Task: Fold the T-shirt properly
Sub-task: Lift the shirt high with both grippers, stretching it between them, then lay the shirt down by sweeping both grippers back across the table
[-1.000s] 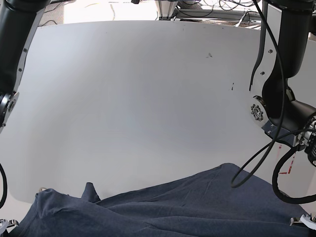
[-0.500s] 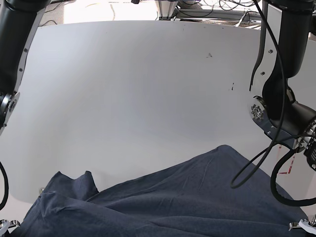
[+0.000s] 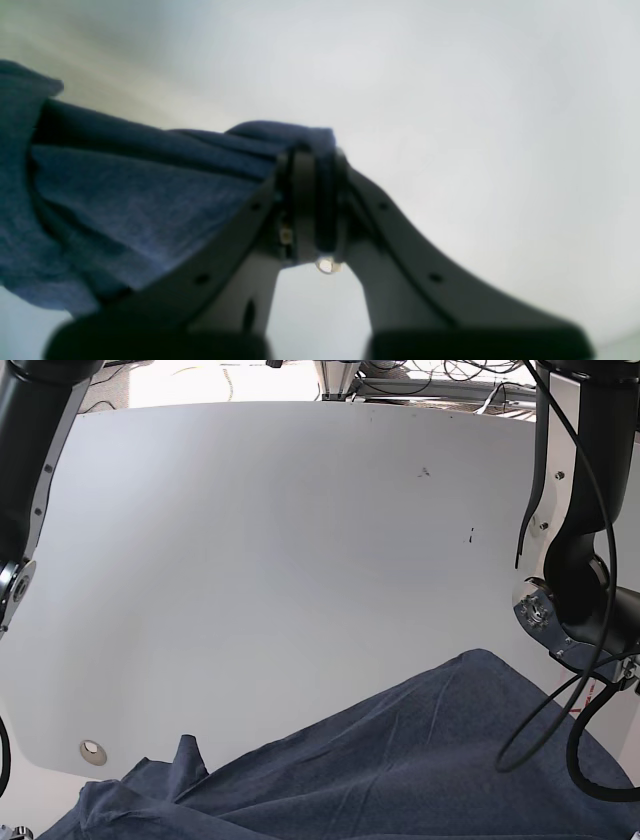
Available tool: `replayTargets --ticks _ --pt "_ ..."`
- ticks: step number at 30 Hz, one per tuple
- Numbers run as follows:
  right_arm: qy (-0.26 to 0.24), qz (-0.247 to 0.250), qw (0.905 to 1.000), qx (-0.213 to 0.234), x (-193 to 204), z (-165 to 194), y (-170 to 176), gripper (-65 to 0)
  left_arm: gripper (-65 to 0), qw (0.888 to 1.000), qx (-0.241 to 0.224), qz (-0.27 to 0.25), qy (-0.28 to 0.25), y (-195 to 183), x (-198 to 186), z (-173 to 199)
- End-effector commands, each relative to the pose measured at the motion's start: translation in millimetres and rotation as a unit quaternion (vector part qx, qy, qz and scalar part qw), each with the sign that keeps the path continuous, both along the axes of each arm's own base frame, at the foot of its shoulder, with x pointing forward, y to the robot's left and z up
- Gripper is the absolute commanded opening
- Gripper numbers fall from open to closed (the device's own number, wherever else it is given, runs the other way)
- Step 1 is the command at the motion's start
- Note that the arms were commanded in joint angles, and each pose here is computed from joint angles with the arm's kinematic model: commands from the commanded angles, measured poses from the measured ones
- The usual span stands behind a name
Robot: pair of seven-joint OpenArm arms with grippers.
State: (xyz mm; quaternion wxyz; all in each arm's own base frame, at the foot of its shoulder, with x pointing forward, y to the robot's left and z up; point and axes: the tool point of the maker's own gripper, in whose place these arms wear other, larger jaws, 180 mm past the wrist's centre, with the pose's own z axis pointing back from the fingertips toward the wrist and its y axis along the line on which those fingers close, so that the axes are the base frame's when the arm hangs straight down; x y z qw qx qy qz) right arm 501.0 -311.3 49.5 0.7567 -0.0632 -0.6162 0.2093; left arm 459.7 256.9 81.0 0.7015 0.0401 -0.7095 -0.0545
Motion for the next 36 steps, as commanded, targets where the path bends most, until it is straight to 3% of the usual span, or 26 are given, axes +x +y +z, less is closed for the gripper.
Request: replayTargets --ticks 1,10,15,23,27,36 --pt "-0.009 0.002 0.9999 0.006 -3 0 -2 -65.0 -65.0 1.0 0.004 -0.004 -0.005 -2 -1 -2" --pt "0.045 -0.022 0.9982 0.031 -24 -83 -21 -65.0 -65.0 0.997 0.034 0.002 0.07 -3 -5 -82" --pt "0.088 -0.03 0.9953 0.029 -46 -141 -19 -65.0 -65.0 0.989 0.064 0.007 0.132 2 -18 -137" --pt "0.153 -0.045 0.9857 0.054 -94 -231 -14 -65.0 -65.0 0.968 0.104 0.001 0.227 2 -48 -219" --pt "0.197 -0.051 0.9763 0.074 -125 -282 -5 -65.0 -65.0 0.953 0.114 0.002 0.28 6 -70 -262" --pt "0.261 -0.065 0.9564 0.113 -180 -353 10 -65.0 -65.0 0.919 0.127 -0.004 0.374 10 -121 -335"
